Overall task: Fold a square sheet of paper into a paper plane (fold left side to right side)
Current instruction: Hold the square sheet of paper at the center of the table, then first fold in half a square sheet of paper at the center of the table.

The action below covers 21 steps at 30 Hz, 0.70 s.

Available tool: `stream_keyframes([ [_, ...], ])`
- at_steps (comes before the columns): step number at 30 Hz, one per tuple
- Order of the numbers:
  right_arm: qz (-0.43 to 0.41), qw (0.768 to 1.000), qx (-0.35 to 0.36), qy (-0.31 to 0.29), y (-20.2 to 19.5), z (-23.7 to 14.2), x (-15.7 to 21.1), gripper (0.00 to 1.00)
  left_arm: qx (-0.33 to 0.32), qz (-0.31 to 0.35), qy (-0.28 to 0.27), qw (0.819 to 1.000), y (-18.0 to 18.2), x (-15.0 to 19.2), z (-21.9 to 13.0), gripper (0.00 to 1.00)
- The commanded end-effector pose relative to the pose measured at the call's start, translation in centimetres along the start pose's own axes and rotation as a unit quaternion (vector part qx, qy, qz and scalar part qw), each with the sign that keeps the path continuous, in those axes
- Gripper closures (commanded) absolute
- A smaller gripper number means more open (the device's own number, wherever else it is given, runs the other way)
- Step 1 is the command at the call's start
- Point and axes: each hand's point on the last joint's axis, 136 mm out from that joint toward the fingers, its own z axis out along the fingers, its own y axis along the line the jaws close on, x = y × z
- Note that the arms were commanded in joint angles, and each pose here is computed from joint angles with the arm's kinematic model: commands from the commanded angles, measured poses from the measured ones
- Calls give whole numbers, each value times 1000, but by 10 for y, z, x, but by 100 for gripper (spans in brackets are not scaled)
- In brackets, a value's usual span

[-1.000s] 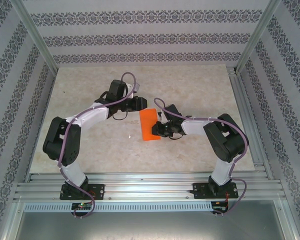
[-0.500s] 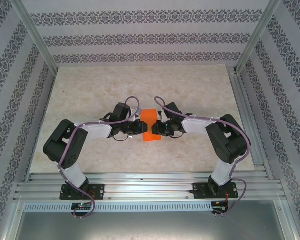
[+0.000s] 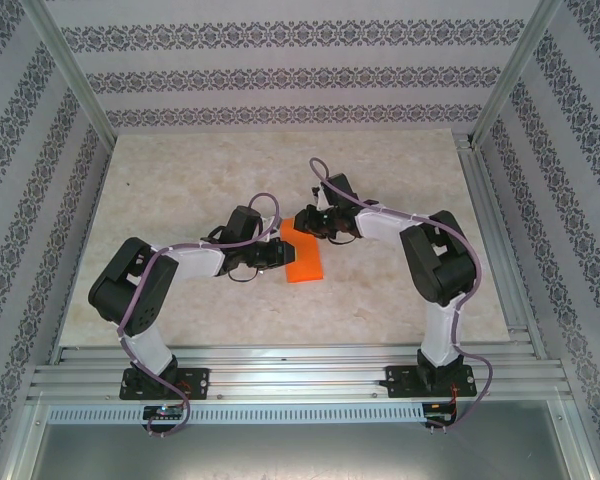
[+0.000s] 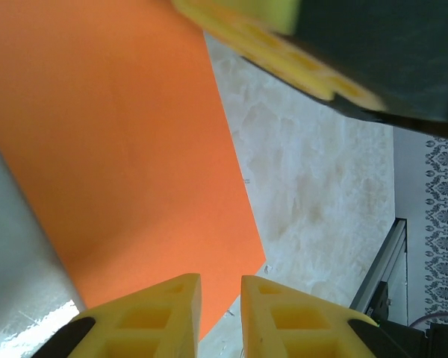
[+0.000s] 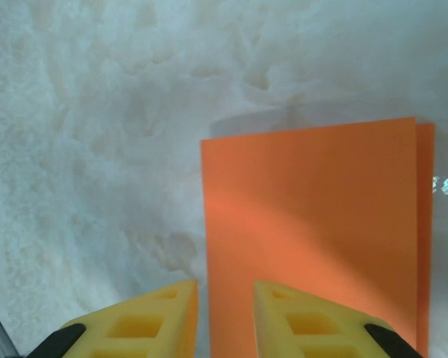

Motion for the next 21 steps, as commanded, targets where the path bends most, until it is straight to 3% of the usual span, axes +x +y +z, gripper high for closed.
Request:
stream_keyframes([
  [1,11,1000,5,4,-6,12,-5,74,5,18,-7,1000,-5,-1,2,78],
  [9,14,999,30,25,-29,24,8,74,29,43,1,999,-17,-8,13,78],
  [21,11,998,43,39,-37,25,19,74,-19,82,0,996,5,-15,24,81],
])
